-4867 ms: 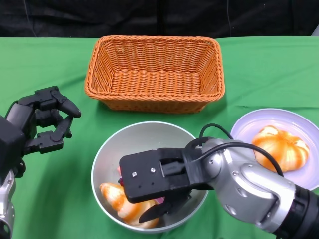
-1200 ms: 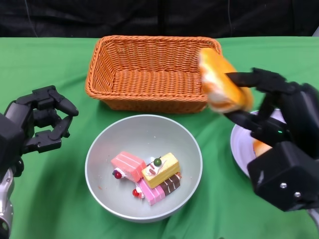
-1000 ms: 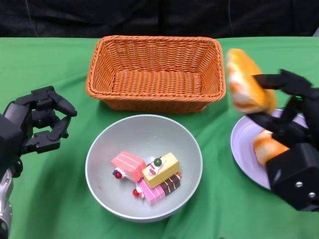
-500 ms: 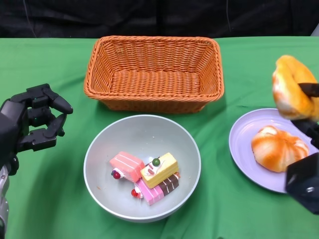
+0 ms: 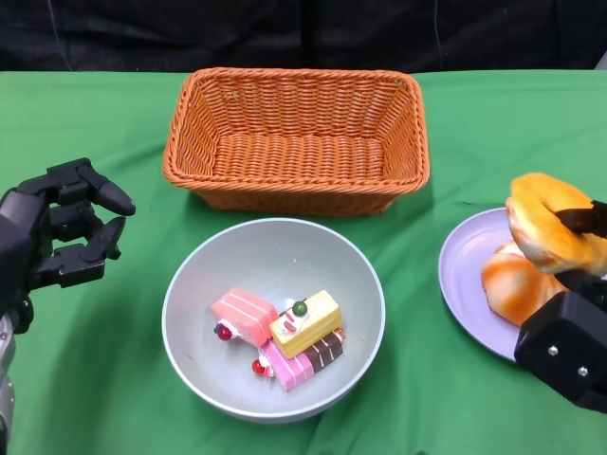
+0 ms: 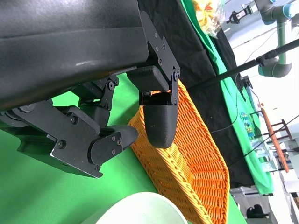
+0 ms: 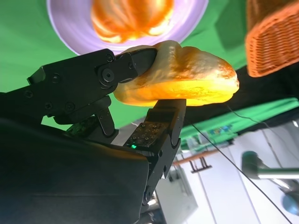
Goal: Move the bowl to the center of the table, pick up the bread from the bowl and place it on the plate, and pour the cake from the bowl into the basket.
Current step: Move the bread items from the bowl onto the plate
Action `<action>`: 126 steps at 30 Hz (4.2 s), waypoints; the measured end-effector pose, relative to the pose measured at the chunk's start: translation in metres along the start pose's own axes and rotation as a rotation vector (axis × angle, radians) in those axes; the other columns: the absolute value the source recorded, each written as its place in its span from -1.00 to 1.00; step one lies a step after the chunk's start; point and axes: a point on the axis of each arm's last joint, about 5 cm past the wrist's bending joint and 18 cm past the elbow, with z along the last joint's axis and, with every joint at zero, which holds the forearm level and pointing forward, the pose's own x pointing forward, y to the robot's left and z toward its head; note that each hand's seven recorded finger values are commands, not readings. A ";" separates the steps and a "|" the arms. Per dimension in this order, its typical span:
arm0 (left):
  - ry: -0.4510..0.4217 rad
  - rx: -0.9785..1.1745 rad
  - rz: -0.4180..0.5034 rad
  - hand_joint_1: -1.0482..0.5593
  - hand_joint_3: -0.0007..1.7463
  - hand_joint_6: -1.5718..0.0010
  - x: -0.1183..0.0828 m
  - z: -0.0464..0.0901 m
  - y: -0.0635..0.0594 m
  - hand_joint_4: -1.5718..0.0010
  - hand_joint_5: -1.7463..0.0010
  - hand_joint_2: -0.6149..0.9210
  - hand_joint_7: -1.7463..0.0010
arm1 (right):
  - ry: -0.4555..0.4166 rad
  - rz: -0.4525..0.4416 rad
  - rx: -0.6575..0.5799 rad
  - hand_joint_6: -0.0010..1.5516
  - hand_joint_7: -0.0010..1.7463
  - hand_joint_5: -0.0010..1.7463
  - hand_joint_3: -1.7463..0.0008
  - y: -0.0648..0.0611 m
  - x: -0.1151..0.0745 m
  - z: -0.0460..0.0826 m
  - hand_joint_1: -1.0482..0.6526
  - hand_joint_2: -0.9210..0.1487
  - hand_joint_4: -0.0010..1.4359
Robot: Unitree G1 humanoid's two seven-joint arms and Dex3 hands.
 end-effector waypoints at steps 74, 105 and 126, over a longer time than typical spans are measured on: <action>0.011 0.000 0.000 0.32 -0.06 0.11 0.002 0.001 0.003 0.10 -0.86 0.73 -0.55 | -0.002 0.141 -0.072 -0.35 -1.00 -0.96 0.89 -0.012 0.000 0.020 -0.52 -1.00 -0.17; 0.003 0.003 -0.004 0.32 -0.01 0.10 0.003 0.003 0.002 0.11 -0.85 0.70 -0.55 | -0.285 0.466 -0.288 -0.36 -1.00 -1.00 0.86 0.031 0.024 0.083 -0.71 -1.00 -0.31; -0.008 0.005 -0.007 0.33 -0.04 0.08 0.003 0.003 0.001 0.10 -0.85 0.72 -0.52 | -0.334 0.430 -0.593 -0.44 -1.00 -1.00 0.89 0.084 0.029 0.084 -0.83 -1.00 -0.43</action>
